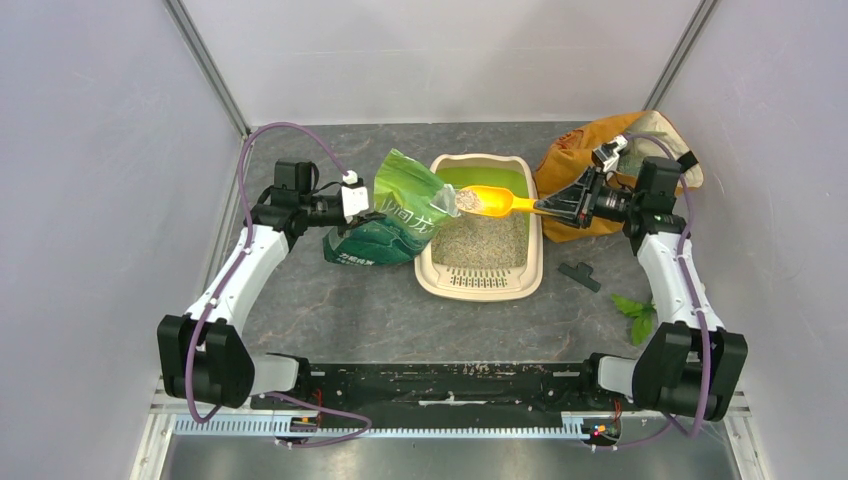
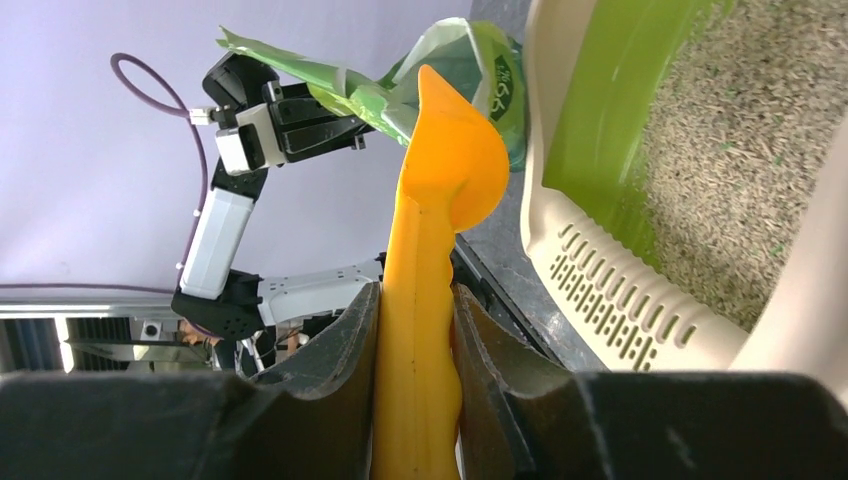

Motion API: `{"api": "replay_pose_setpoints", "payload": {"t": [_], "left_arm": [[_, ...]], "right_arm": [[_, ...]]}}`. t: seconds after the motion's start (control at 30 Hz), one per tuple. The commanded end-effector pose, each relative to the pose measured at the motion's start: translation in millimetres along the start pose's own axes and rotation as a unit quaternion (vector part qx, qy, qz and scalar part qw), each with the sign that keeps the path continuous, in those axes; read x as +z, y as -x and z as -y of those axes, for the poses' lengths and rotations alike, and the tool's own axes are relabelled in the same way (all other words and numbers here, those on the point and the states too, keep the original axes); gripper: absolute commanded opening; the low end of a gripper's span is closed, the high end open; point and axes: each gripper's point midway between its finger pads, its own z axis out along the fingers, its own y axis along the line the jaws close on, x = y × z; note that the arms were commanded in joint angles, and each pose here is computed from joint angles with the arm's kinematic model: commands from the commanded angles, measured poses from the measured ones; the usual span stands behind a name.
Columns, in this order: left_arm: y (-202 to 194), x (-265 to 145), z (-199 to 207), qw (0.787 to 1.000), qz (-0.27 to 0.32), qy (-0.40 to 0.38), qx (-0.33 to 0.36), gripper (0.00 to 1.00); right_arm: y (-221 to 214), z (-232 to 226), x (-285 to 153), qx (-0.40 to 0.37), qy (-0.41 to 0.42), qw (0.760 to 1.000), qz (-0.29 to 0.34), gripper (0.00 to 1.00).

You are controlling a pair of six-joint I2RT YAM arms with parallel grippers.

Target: Fill the litter box with clean litter

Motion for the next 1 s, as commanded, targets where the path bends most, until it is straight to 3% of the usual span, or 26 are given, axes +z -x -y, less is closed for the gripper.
{"api": "replay_pose_setpoints", "payload": {"t": [0.0, 0.4, 0.5, 0.7, 0.8, 0.97], "left_arm": [[10, -2, -5, 1.0, 0.006, 0.005, -0.001, 0.02], [11, -13, -1, 1.0, -0.011, 0.02, 0.006, 0.02], [10, -16, 0, 0.999, -0.019, 0.022, 0.015, 0.02], [8, -20, 4, 0.999, -0.036, 0.013, 0.036, 0.02], [8, -21, 6, 0.998, -0.04, 0.011, 0.046, 0.02], [5, -23, 12, 0.996, -0.047, -0.003, 0.078, 0.02]], "right_arm": [[2, -8, -10, -0.042, -0.004, 0.999, -0.004, 0.0], [28, 36, -16, -0.12, -0.201, 0.972, 0.016, 0.0], [19, 35, -4, -0.188, -0.249, 0.95, -0.02, 0.0], [19, 30, 8, -0.325, -0.341, 0.879, -0.067, 0.0], [25, 23, 4, -0.366, -0.357, 0.856, -0.073, 0.0], [17, -25, 11, -0.405, -0.278, 0.866, -0.094, 0.0]]}}
